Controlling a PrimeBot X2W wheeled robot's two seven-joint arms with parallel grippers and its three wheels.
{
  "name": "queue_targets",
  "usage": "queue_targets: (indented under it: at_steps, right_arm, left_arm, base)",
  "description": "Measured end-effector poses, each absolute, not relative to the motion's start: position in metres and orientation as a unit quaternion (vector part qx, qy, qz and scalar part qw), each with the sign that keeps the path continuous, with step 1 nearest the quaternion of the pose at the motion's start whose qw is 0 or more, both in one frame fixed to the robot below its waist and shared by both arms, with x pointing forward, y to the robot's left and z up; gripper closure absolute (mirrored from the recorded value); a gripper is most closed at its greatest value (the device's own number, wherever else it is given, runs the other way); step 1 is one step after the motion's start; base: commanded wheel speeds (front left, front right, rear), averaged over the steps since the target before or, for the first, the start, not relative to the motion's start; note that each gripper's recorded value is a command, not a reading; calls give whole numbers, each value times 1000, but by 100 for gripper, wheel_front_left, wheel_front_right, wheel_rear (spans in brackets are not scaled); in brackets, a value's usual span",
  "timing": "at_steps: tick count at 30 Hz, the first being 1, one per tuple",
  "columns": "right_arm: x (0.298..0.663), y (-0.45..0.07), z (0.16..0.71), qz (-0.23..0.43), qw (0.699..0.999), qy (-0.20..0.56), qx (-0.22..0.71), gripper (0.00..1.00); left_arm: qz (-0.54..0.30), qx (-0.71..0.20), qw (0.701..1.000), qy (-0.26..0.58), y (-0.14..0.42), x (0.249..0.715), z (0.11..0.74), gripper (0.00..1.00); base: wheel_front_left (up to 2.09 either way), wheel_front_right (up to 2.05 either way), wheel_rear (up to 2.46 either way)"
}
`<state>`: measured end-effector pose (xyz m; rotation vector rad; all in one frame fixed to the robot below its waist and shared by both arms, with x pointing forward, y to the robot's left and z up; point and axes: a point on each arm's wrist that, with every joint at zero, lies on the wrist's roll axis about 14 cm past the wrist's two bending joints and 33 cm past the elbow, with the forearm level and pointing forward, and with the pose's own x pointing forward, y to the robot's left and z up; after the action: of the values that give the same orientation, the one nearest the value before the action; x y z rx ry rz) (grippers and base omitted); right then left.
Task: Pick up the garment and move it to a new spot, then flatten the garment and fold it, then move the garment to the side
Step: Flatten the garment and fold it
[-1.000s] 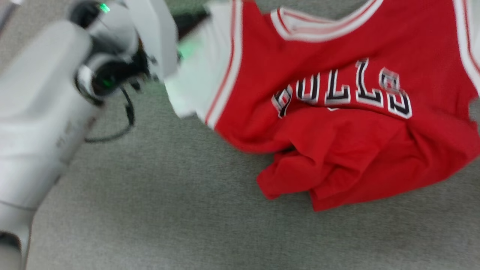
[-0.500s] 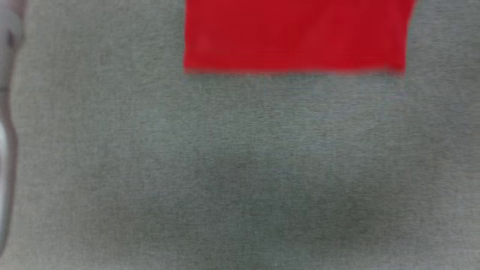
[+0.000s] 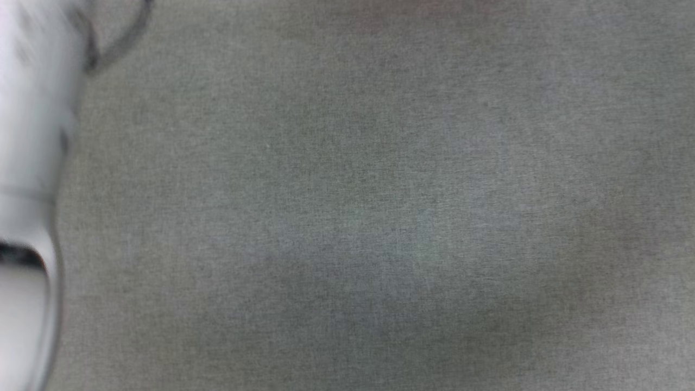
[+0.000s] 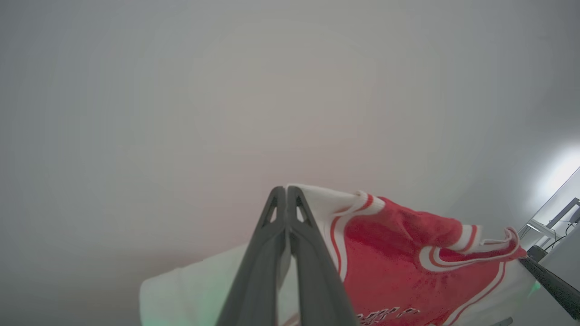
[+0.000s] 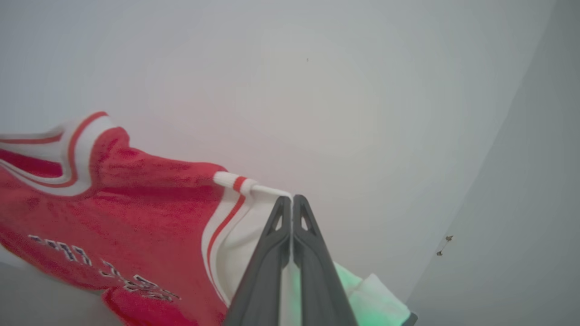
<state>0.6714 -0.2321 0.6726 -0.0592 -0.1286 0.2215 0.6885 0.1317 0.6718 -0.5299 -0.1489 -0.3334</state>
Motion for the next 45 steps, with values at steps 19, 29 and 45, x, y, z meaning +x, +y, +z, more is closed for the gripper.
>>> queue_targets:
  at_steps: [19, 29, 45]
  right_arm:
    - [474, -208, 486, 254, 938, 232, 50, 100]
    - [397, -198, 452, 287, 900, 321, 68, 100]
    - [331, -191, 429, 308, 856, 405, 91, 100]
  left_arm:
    - [-248, -266, 904, 224, 130, 461, 446, 100]
    - [-256, -221, 878, 339, 139, 383, 426, 100]
    - [-252, -222, 839, 429, 141, 320, 428, 100]
  base:
    - [0, 0, 0]
    - [0, 0, 0]
    - [0, 0, 0]
